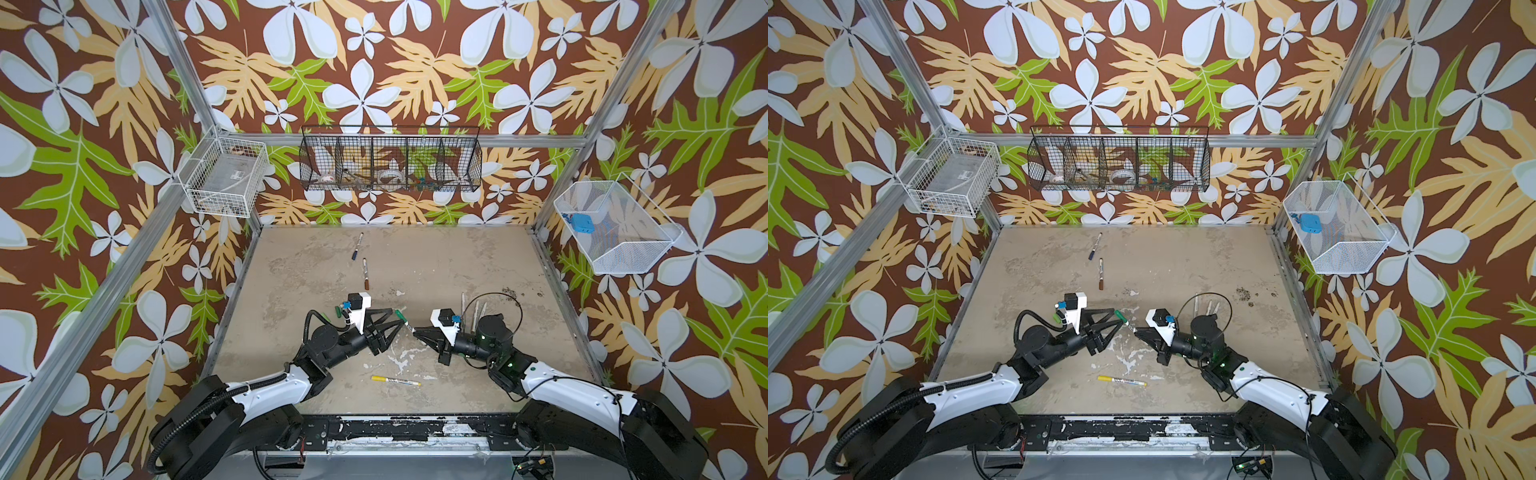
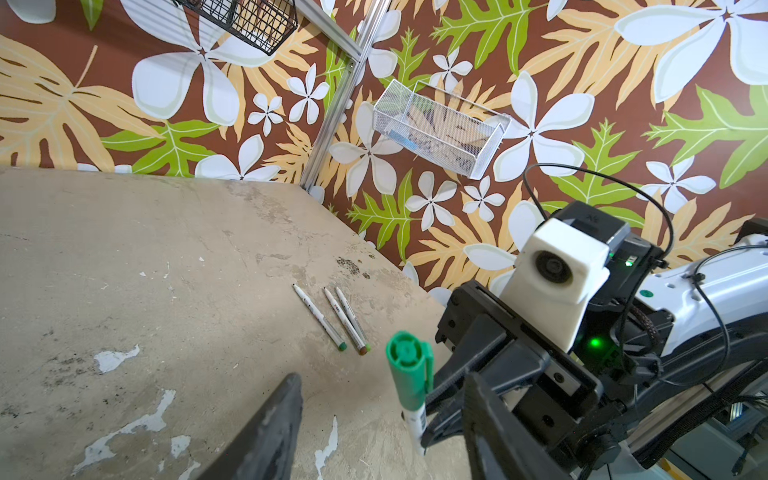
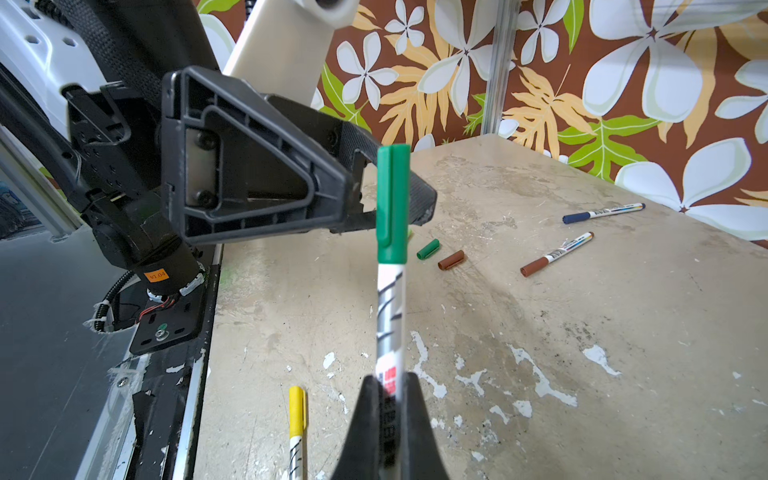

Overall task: Open the pen caps
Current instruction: 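Close the left gripper on the dark-green cap above the right gripper, then pull the grippers apart, left gripper drawing the dark-green cap off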

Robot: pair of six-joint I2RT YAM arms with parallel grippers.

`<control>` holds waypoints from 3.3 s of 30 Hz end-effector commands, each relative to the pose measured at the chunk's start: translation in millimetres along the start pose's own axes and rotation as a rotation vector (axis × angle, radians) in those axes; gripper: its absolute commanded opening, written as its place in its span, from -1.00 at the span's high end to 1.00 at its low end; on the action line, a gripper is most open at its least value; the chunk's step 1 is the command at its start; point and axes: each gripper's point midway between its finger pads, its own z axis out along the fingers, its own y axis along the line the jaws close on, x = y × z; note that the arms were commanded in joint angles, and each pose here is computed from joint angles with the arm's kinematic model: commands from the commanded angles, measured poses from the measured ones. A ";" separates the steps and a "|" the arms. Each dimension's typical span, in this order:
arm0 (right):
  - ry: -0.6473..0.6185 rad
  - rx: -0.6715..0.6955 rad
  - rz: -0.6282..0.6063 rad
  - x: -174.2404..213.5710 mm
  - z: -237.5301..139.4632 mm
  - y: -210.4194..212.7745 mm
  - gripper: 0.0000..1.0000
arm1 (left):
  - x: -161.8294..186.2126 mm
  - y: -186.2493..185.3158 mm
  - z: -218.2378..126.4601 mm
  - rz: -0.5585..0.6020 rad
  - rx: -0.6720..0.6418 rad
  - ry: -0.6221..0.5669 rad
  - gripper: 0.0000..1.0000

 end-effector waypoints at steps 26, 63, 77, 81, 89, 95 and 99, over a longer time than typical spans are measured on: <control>0.028 -0.039 -0.025 2.6 10.2 9.0 0.94 | -6.6 -13.3 -1.5 -0.015 0.074 -0.024 0.76; 0.030 -0.180 0.030 2.7 20.7 28.3 0.45 | 16.1 -37.9 0.8 0.099 0.240 0.061 1.00; 0.047 -0.207 0.037 6.1 26.0 31.6 1.00 | 22.6 -36.2 5.0 0.086 0.249 0.087 0.61; 0.053 -0.214 0.040 7.3 27.7 33.1 1.00 | 23.1 -36.1 5.2 0.085 0.249 0.089 0.60; 0.055 -0.213 0.039 7.5 27.7 33.4 1.00 | 23.1 -36.5 5.4 0.080 0.251 0.090 0.80; 0.057 -0.205 0.038 7.7 28.1 32.0 1.00 | 20.0 -35.3 4.7 0.062 0.239 0.075 1.00; 0.085 -0.160 0.019 12.2 32.2 28.3 1.00 | 10.2 -28.9 1.8 0.031 0.187 0.025 1.00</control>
